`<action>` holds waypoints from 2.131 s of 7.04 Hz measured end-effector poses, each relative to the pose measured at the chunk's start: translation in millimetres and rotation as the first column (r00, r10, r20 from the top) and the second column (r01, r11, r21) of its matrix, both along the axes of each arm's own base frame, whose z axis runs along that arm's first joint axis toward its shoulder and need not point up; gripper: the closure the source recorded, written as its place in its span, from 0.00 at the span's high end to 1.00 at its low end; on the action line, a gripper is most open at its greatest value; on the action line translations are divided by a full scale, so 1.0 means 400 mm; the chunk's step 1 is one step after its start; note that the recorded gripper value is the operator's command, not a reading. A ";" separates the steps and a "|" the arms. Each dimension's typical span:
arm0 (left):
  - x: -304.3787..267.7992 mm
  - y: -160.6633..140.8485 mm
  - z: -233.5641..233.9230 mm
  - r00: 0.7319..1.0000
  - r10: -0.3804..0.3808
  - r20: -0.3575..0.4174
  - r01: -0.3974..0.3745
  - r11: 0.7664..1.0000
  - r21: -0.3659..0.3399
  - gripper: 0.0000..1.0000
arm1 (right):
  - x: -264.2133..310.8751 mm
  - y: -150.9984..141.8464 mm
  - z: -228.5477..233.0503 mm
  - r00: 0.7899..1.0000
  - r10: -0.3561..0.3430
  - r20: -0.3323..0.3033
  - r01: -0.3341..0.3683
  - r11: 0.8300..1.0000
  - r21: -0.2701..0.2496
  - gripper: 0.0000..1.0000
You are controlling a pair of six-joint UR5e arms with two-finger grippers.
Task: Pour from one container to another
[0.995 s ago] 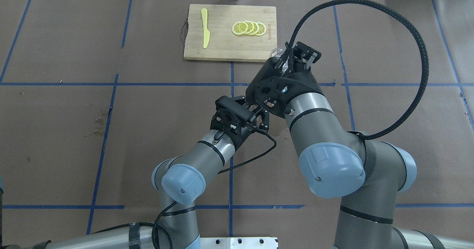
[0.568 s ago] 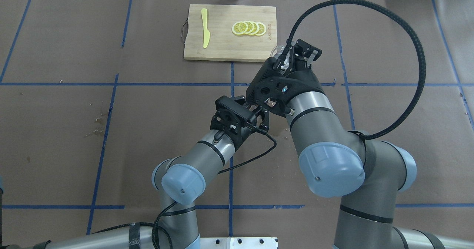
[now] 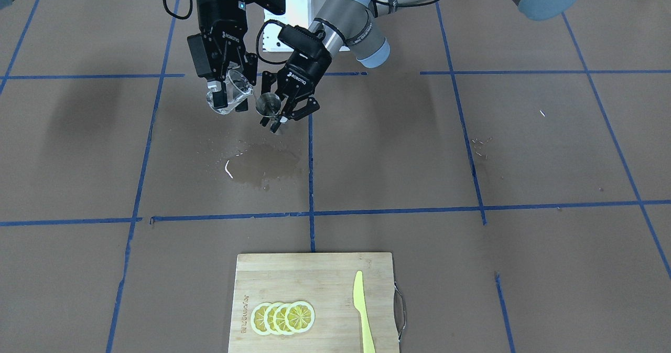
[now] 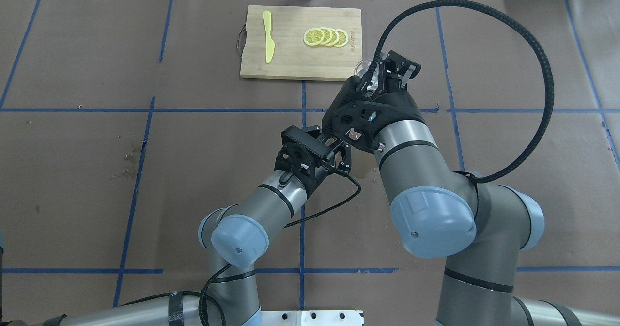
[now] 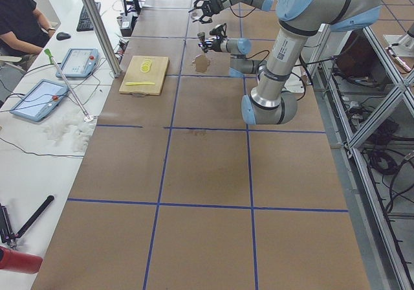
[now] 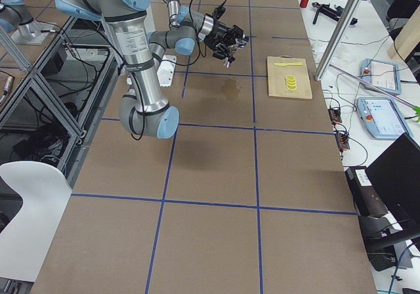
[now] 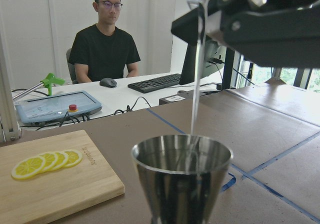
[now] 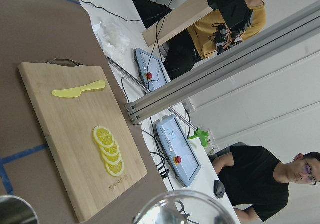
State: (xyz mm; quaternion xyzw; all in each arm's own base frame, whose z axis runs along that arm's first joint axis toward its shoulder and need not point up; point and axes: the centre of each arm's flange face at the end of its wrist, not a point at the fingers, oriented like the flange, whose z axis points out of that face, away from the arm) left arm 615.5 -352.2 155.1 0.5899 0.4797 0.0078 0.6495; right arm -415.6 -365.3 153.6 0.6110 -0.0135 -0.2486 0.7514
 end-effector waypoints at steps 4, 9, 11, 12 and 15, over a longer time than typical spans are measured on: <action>0.005 0.001 -0.006 1.000 0.002 -0.001 -0.002 1.000 0.000 0.00 | -0.005 -0.002 0.003 1.000 0.011 -0.014 -0.011 1.000 0.006 0.00; 0.033 -0.004 -0.040 1.000 0.001 -0.005 -0.001 1.000 0.001 0.00 | -0.014 -0.004 0.000 1.000 0.020 -0.019 -0.019 1.000 0.010 0.00; 0.034 -0.005 -0.041 1.000 0.001 -0.005 -0.001 1.000 0.001 0.00 | -0.010 -0.008 -0.001 0.999 0.022 -0.029 -0.022 1.000 0.015 0.00; 0.034 -0.005 -0.041 1.000 0.002 -0.005 -0.002 1.000 0.001 0.00 | -0.008 -0.009 -0.003 0.999 0.025 -0.042 -0.024 0.999 0.022 0.00; 0.034 -0.005 -0.043 1.000 0.002 -0.006 -0.002 1.000 0.001 0.00 | -0.005 -0.011 -0.003 0.997 0.033 -0.067 -0.031 0.999 0.035 0.00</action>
